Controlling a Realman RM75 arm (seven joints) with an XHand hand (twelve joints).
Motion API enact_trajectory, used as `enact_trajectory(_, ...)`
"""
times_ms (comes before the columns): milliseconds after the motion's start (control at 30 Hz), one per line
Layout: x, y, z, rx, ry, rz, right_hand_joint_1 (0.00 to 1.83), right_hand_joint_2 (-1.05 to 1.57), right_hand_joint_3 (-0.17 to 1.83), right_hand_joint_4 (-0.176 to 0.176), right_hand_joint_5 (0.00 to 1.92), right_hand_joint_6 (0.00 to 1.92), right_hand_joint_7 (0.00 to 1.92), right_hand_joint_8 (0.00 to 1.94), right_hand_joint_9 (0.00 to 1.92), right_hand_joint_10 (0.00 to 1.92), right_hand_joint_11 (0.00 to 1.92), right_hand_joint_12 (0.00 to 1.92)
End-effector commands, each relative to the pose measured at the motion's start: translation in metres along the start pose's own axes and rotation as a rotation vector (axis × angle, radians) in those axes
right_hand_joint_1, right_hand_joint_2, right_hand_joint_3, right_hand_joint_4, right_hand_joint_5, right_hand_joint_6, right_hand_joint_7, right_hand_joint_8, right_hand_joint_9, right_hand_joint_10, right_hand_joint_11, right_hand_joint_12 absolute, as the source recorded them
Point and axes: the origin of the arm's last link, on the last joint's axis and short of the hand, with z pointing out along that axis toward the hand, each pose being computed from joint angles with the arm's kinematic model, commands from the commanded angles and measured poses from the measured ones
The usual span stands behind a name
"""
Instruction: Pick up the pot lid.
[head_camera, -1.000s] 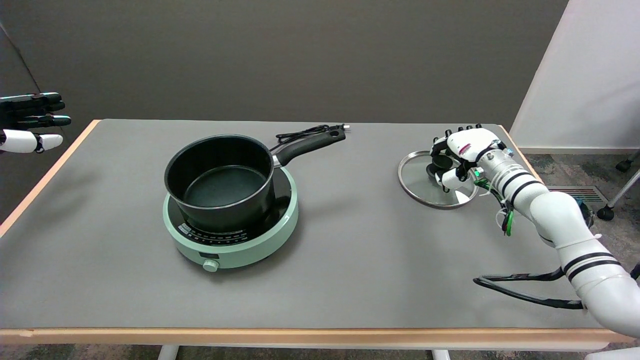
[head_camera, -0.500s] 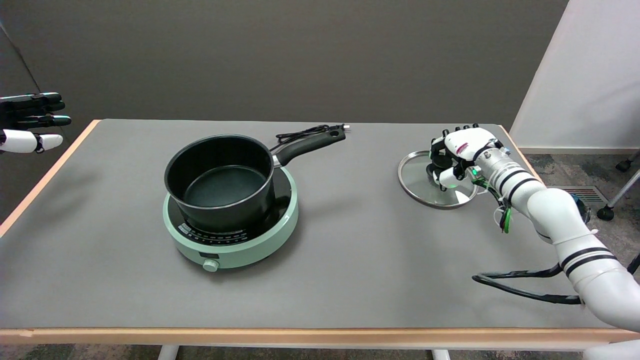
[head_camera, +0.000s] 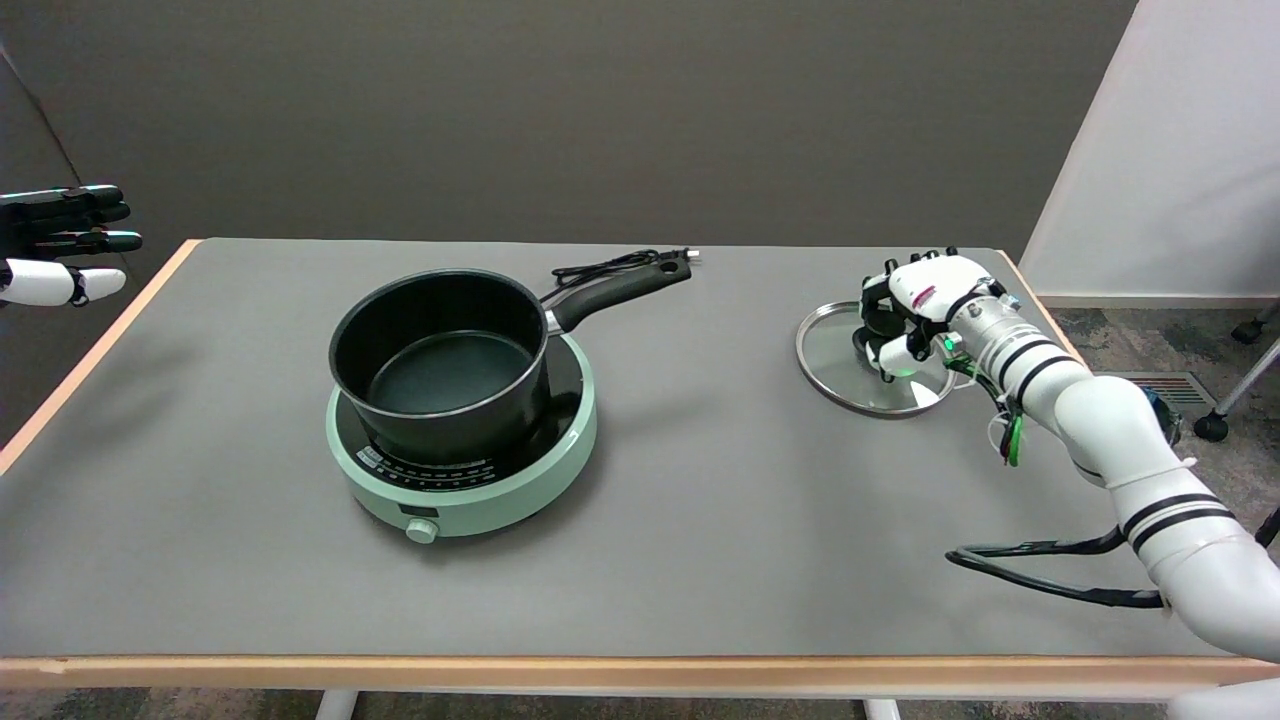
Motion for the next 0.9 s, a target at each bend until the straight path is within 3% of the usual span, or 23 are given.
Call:
enact_trajectory(33, 0.0004, 0.0003, -0.0024, -0.003, 0.005, -0.005, 1.29, 1.09, 0.42, 0.176, 0.49, 1.11, 0.66, 1.59, 0.59, 1.65, 0.28, 1.84)
enact_trajectory(67, -0.0004, -0.0002, -0.0027, -0.003, 0.004, -0.005, 1.23, 1.15, 0.33, 0.125, 0.48, 1.28, 0.65, 1.62, 0.59, 1.68, 0.24, 1.91)
enact_trajectory(100, -0.0004, -0.0002, -0.0027, -0.003, 0.004, -0.004, 1.07, 1.31, 0.10, -0.006, 0.51, 1.61, 0.65, 1.65, 0.58, 1.72, 0.23, 1.92)
enact_trajectory(200, -0.0013, -0.0007, -0.0032, -0.003, 0.003, -0.004, 1.06, 1.30, 0.13, -0.007, 0.50, 1.64, 0.66, 1.64, 0.58, 1.77, 0.14, 1.92)
enact_trajectory(400, -0.0018, -0.0009, -0.0035, -0.002, 0.003, 0.008, 1.08, 1.26, 0.15, -0.011, 0.52, 1.62, 0.70, 1.57, 0.64, 1.78, 0.20, 1.92)
enact_trajectory(467, -0.0022, -0.0008, -0.0035, -0.003, 0.002, 0.009, 1.31, 1.03, 0.51, 0.176, 0.48, 1.40, 0.69, 1.58, 0.65, 1.76, 0.22, 1.92)
enact_trajectory(900, -0.0061, -0.0017, -0.0037, -0.002, -0.006, 0.025, 1.32, 0.99, 0.52, 0.176, 0.49, 1.34, 0.74, 1.53, 0.69, 1.86, 0.23, 1.92)
